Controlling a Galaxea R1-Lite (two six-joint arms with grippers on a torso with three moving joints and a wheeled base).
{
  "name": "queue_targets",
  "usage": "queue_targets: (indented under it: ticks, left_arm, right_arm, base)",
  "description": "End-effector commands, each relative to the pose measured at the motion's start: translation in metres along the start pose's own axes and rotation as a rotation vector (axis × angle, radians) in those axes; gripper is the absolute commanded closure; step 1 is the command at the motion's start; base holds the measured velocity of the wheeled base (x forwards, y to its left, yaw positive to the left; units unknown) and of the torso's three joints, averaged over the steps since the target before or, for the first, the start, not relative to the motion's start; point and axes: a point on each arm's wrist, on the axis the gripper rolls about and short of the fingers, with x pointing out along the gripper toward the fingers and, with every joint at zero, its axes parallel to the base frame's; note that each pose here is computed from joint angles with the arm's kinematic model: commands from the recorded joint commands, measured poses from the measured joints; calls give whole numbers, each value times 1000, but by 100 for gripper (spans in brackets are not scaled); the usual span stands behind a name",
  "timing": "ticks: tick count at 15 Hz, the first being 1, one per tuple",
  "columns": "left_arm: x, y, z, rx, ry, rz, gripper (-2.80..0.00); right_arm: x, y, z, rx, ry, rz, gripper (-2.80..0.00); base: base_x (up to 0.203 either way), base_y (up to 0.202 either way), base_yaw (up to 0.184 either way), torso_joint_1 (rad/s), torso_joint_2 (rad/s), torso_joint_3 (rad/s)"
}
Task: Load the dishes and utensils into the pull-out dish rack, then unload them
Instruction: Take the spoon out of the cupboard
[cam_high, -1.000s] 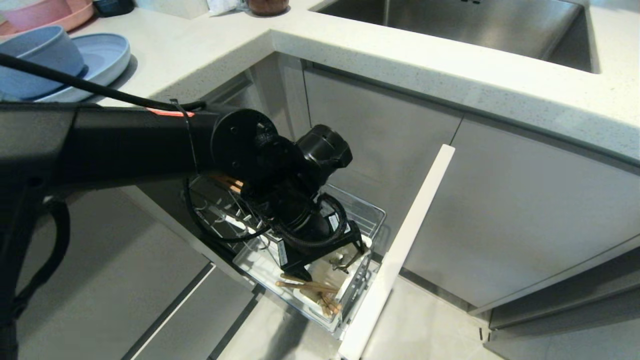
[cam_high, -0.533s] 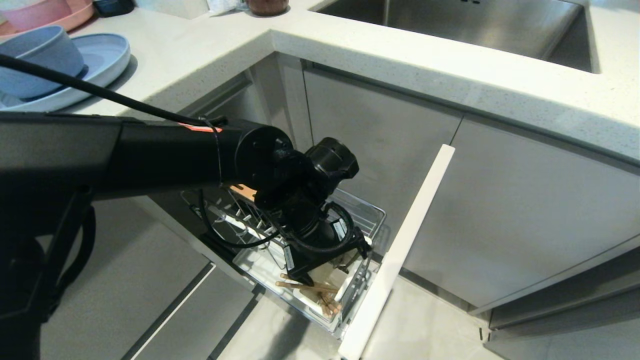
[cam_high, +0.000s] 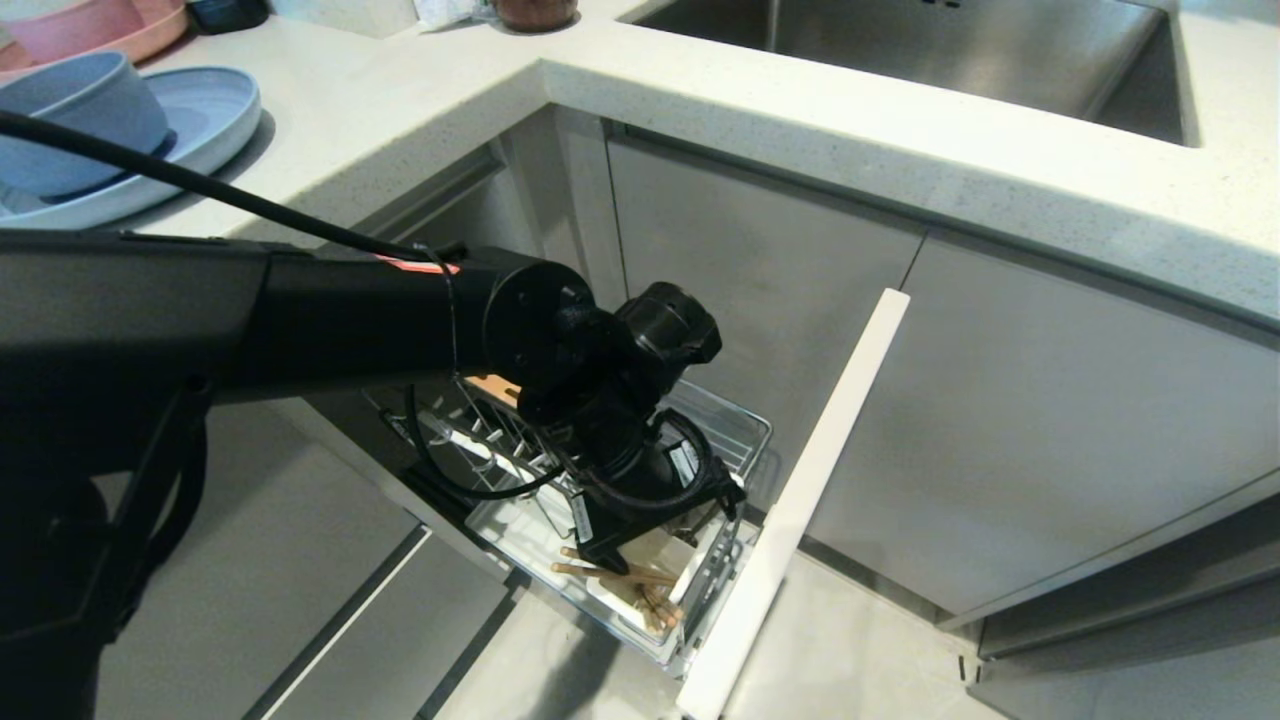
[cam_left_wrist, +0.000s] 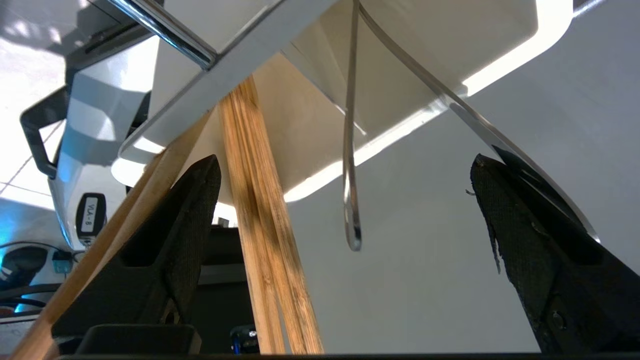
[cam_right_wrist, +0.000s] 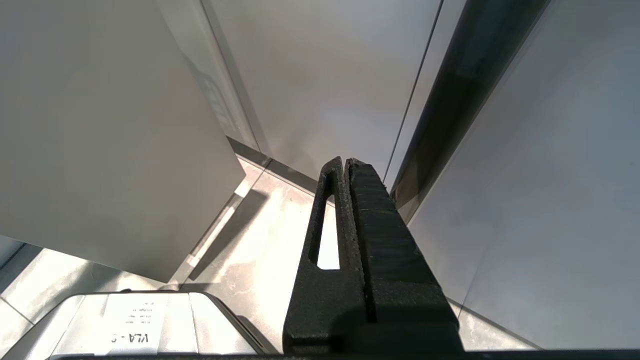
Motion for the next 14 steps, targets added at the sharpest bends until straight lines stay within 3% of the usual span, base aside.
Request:
queue_targets:
  ticks: [1,14]
  left_arm:
    - [0,0,0,-7,-9,12,0]
    - [1,-1,-3,-11,-20,23,0]
  right_arm:
    - [0,0,0,0,-3,0,0]
    - [0,0,0,0,-3,0,0]
  base:
    - [0,0,0,0,0,0]
    - [0,0,0,0,0,0]
